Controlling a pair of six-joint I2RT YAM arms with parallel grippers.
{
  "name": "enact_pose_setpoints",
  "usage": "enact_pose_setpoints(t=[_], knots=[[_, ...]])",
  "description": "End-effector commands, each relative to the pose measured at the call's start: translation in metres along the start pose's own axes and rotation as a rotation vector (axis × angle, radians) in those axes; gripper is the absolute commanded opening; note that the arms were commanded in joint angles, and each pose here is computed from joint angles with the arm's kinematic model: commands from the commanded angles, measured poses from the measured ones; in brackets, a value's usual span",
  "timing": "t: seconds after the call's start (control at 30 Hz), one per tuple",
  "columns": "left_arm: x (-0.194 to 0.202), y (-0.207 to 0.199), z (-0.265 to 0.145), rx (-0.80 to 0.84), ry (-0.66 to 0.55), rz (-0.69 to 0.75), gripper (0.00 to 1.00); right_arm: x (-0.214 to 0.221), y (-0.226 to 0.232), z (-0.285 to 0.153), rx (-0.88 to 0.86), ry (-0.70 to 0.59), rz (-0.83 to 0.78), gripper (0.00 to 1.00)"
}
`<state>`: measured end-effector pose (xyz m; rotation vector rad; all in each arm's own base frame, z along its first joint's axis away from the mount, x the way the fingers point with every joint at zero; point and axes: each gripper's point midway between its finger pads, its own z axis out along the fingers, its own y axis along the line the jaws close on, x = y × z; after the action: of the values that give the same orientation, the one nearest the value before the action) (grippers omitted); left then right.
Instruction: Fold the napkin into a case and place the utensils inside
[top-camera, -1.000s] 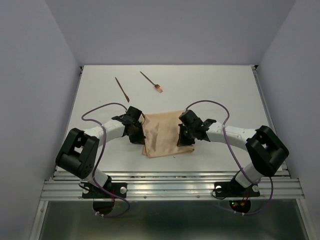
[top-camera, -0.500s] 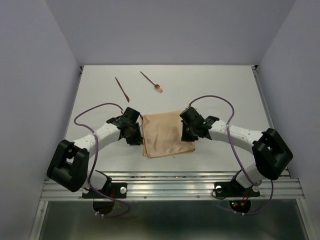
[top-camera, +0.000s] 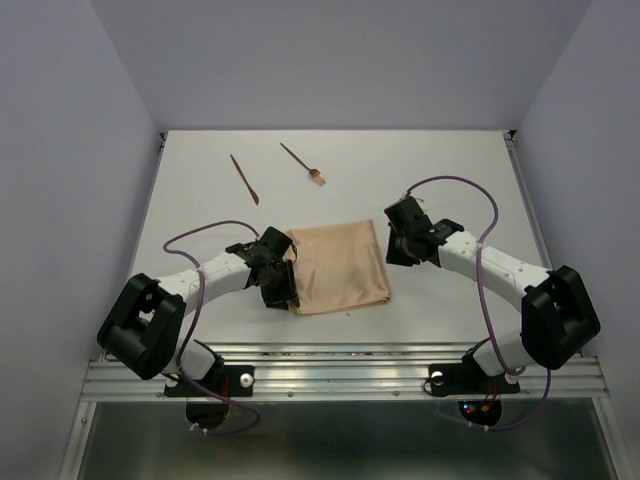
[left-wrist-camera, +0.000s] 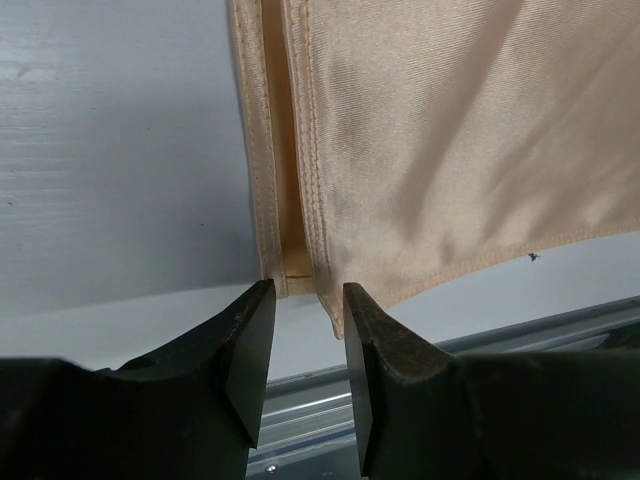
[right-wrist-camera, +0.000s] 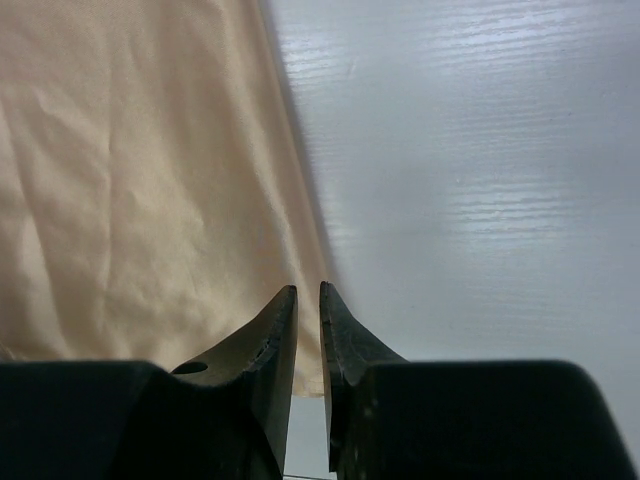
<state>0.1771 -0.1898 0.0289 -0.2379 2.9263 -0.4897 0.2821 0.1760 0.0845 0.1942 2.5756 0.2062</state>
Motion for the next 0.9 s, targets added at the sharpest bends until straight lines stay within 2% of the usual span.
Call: enact_pose_setpoints(t=[0.0,0.27,0.47,0.6,0.73,0.77,0.87], knots=[[0.009,0.000,0.007,-0.001,0.041,-0.010,0.42,-0.018,0.000,-0.015,-0.004,-0.055,-0.017,0.21],[0.009,-0.003,0.009,0.002,0.043,-0.007,0.34,-0.017,0.001,-0.013,-0.006,-0.045,-0.022,0.21],[0.006,-0.006,0.006,0.010,0.032,-0.005,0.23,-0.015,0.001,-0.012,-0.004,-0.038,-0.022,0.21],[0.005,-0.007,0.003,0.015,0.024,0.002,0.21,-0.012,0.000,-0.010,-0.004,-0.029,-0.021,0.20],[0.005,-0.006,0.002,0.012,0.020,0.002,0.11,-0.009,-0.001,-0.008,0.001,-0.021,-0.020,0.20],[0.005,-0.006,0.002,0.008,0.017,0.001,0.01,-0.009,-0.001,-0.008,-0.001,-0.021,-0.019,0.20],[0.002,-0.006,-0.002,0.007,0.002,-0.004,0.00,-0.010,0.000,-0.008,-0.002,-0.023,-0.020,0.20]])
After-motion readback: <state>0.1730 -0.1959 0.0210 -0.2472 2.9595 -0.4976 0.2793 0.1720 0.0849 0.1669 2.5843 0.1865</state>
